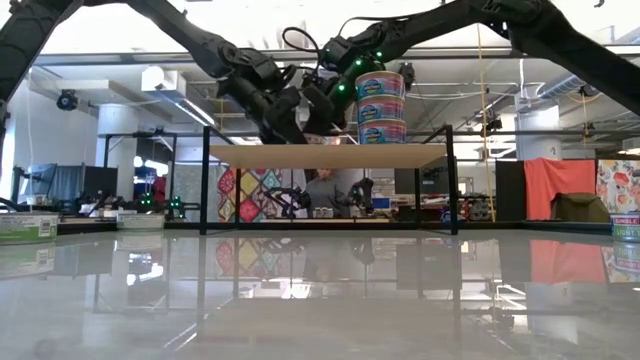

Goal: Stack canned seafood by type on shelf
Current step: Put the green tuna on the shelf

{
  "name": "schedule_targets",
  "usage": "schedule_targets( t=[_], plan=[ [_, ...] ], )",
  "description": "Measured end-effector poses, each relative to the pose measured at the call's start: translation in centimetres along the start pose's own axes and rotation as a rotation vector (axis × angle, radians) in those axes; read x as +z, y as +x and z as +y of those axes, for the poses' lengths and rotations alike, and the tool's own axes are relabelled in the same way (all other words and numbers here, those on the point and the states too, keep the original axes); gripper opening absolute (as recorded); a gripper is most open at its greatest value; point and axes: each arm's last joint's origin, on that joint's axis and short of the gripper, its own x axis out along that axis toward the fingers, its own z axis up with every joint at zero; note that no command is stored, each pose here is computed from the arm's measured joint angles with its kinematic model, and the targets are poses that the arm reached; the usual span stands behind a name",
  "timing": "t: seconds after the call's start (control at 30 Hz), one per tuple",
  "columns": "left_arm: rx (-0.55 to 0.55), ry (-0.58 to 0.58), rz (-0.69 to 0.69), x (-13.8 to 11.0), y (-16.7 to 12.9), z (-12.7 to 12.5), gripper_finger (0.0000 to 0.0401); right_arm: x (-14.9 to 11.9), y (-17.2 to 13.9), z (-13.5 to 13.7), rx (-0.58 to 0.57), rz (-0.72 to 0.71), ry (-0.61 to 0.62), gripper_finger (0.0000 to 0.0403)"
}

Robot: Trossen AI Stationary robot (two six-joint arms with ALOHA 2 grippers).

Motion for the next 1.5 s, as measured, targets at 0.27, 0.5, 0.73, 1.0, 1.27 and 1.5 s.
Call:
schedule_targets(
  t=[0.27, 0.5, 0.73, 1.0, 1.27, 1.5],
  plan=[
    [-0.001, 0.001, -0.041, 0.0, 0.2, 0.1, 0.0391, 0.6, -0.7, -0.1, -0.012, -0.013, -0.004, 0.0018],
    [0.0, 0.009, -0.042, 0.0, 0.2, 0.1, 0.0371, 0.9, -0.9, -0.1, -0.008, -0.028, -0.008, 0.0018],
    [-0.031, -0.009, 0.033, -0.6, -0.3, -0.4, 0.0391, 0.7, -0.9, 0.0, -0.001, -0.006, -0.002, 0.0018],
    [-0.022, -0.002, 0.022, 0.0, -1.7, -0.8, 0.0393, 1.0, -1.4, 0.1, -0.001, -0.007, -0.002, 0.0018],
    [0.022, -0.004, 0.047, 0.2, -2.3, -0.7, 0.0397, 1.7, -3.0, 0.2, -0.001, 0.007, 0.004, 0.0018],
    [0.026, 0.002, 0.037, 0.5, -2.7, -0.9, 0.0397, 1.1, -2.9, 0.3, -0.013, 0.074, 0.017, 0.0018]
  ],
)
